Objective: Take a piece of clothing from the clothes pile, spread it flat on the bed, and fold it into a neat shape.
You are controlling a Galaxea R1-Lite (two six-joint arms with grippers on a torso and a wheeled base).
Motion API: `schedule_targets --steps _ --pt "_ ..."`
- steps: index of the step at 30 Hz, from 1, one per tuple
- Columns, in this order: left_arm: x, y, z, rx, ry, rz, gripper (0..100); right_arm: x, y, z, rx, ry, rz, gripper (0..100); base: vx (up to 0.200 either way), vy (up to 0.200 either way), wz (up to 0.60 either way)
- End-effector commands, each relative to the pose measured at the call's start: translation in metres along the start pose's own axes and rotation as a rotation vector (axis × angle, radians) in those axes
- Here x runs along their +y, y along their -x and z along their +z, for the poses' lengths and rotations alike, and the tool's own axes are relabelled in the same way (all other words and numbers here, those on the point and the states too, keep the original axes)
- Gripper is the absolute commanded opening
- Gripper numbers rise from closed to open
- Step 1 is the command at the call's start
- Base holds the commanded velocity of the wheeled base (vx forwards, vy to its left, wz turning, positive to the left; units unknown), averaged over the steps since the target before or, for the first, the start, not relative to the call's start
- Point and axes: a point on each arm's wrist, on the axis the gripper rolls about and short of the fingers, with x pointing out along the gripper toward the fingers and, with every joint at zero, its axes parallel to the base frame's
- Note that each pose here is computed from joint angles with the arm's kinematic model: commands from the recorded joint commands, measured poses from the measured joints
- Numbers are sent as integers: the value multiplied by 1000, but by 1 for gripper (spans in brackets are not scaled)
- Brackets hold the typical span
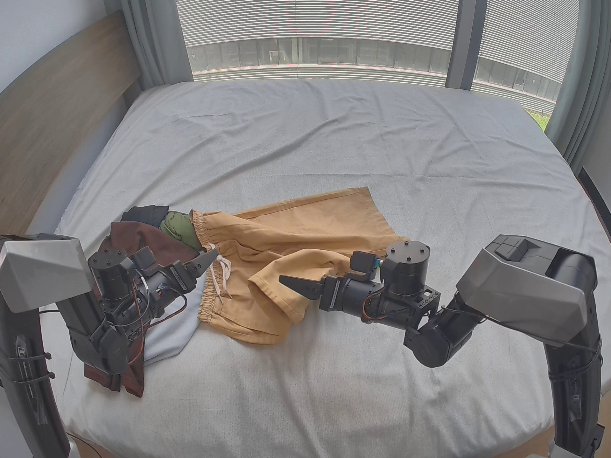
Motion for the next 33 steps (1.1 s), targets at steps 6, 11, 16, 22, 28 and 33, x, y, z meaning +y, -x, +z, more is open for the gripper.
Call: schedule_targets --steps 6,11,16,22,28,33 --pt "0 0 1 -2 -1 -1 100 7 11 8 -26 -12 9 100 0 0 0" --pt "0 0 0 1 0 1 100 -1 -1 1 -8 -30 2 100 0 0 0" --pt "1 0 0 0 1 2 100 -23 -18 -19 33 -52 -28 100 0 0 0" --pt "2 0 0 -1 3 5 100 -34 0 -23 52 -68 -85 100 0 0 0" --pt "0 0 -1 2 2 2 100 -54 32 -18 50 -47 -183 100 0 0 0" --pt "1 0 -1 2 1 2 100 -67 45 -23 49 -30 -218 100 0 0 0"
